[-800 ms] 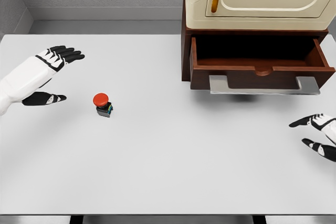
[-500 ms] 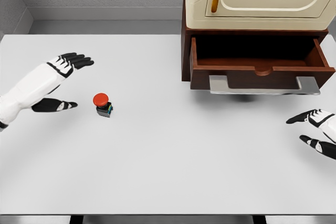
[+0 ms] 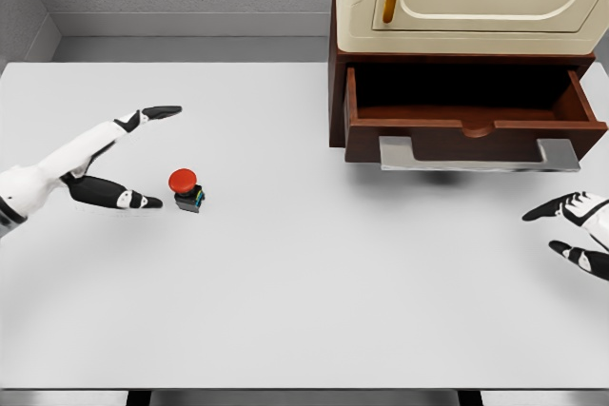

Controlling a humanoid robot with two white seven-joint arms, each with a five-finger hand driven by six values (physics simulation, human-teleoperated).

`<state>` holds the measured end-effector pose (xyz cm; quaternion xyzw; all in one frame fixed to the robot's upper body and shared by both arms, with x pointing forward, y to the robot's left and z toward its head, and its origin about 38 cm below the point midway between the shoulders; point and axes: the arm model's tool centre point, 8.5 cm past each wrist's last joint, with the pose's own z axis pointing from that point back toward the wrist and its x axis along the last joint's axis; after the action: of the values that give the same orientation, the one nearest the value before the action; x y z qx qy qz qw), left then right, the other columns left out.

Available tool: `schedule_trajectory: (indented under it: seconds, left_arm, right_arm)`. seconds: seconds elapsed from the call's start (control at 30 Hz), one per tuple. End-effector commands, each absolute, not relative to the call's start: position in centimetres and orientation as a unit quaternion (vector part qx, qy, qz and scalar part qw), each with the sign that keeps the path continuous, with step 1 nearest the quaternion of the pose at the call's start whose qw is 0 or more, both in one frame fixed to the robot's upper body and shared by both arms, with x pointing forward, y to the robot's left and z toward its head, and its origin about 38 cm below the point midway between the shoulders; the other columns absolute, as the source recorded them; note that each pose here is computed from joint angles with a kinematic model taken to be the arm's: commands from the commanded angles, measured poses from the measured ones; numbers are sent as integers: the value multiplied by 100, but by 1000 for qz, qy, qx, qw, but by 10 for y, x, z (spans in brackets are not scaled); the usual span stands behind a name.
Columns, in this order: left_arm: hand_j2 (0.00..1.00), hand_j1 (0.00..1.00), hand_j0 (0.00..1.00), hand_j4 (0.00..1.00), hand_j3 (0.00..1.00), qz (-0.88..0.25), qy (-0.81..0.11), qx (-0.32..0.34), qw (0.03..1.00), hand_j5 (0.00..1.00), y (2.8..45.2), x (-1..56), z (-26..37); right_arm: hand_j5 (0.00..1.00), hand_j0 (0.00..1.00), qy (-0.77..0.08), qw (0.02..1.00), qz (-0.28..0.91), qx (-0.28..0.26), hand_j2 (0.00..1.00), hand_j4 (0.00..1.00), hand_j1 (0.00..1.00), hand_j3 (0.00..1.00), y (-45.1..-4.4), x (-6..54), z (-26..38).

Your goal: Put the switch into the drawer with left arm, and close the drawer with right arm

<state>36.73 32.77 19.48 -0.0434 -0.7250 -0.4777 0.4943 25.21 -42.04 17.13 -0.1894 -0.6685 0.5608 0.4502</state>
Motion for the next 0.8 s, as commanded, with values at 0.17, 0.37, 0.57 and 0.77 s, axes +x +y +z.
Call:
schedule_trajectory:
  seconds: [0.17,0.37,0.57,0.77]
  left_arm:
    - [100,100,100,100,100,-399,-676,-136,605,100,331,373,172]
    - [100,100,100,100,100,-407,-641,-119,640,100,332,386,151]
    - [100,100,100,100,100,-410,-645,-107,636,100,318,393,129]
    - [100,100,100,100,100,-414,-691,-109,583,100,315,390,119]
  right_arm:
    - [66,66,-669,445,564,-191,66,66,66,66,-421,255,177]
    - [67,67,-669,427,572,-206,67,67,67,67,-418,262,181]
    - [67,67,-667,427,575,-204,67,67,67,67,-418,262,181]
    - [69,69,-669,428,573,-204,69,69,69,69,-418,261,180]
